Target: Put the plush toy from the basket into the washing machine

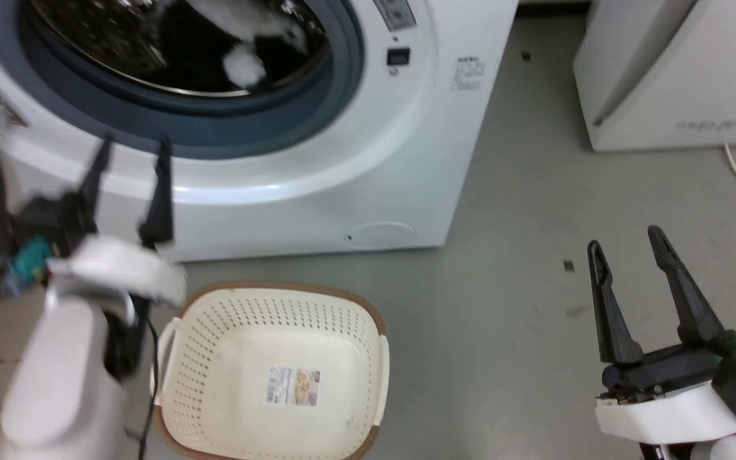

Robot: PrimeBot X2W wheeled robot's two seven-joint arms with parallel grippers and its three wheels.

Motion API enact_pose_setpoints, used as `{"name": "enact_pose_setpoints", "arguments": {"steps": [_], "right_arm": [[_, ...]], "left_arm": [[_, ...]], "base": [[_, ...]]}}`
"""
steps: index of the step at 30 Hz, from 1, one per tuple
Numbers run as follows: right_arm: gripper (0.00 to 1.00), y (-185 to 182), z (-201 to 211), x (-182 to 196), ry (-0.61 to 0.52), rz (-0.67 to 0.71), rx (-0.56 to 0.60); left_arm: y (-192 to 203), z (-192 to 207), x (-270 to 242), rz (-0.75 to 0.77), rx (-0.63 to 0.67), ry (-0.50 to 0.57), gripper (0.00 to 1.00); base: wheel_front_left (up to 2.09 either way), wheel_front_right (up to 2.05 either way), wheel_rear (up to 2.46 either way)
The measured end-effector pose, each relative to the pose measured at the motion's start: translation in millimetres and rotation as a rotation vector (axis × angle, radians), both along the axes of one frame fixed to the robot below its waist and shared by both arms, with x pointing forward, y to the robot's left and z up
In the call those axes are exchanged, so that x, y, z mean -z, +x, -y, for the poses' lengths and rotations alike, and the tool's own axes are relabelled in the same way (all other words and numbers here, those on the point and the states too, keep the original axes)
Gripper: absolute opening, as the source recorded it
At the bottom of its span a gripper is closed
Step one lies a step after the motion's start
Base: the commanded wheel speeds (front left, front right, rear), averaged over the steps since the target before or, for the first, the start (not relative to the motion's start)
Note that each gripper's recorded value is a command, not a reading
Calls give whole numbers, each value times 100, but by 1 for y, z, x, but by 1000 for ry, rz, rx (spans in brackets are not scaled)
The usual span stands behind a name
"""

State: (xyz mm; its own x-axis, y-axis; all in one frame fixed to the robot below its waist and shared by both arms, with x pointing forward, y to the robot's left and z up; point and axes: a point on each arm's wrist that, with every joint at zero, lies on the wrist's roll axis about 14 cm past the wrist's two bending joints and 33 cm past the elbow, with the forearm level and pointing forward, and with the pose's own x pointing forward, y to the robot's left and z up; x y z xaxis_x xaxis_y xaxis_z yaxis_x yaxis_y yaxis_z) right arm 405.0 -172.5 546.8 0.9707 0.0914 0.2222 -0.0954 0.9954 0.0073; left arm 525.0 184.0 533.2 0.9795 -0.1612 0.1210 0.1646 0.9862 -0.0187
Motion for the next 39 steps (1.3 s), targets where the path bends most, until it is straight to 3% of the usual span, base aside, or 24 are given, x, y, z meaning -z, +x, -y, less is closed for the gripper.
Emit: {"name": "enact_pose_setpoints", "arguments": {"steps": [8, 16, 35, 36, 39], "right_arm": [[100, -14, -15, -10, 11, 24, -44], [100, -27, -23, -10, 22, 19, -69], [100, -42, -24, -8, 34, 7, -72], [0, -42, -24, -8, 34, 7, -72], [0, -42, -24, -8, 33, 7, -72]], "left_arm": [[-80, -10, 8, -5, -81, -49, 100], [-127, -5, 18, -30, -119, -69, 100], [-160, 6, 32, -66, -129, -67, 100], [-160, 6, 32, -66, -130, -70, 0], [-160, 6, 32, -69, -130, -72, 0]], "base": [[0, 0, 0], [0, 0, 0], [0, 0, 0], [0, 0, 0], [0, 0, 0]]}}
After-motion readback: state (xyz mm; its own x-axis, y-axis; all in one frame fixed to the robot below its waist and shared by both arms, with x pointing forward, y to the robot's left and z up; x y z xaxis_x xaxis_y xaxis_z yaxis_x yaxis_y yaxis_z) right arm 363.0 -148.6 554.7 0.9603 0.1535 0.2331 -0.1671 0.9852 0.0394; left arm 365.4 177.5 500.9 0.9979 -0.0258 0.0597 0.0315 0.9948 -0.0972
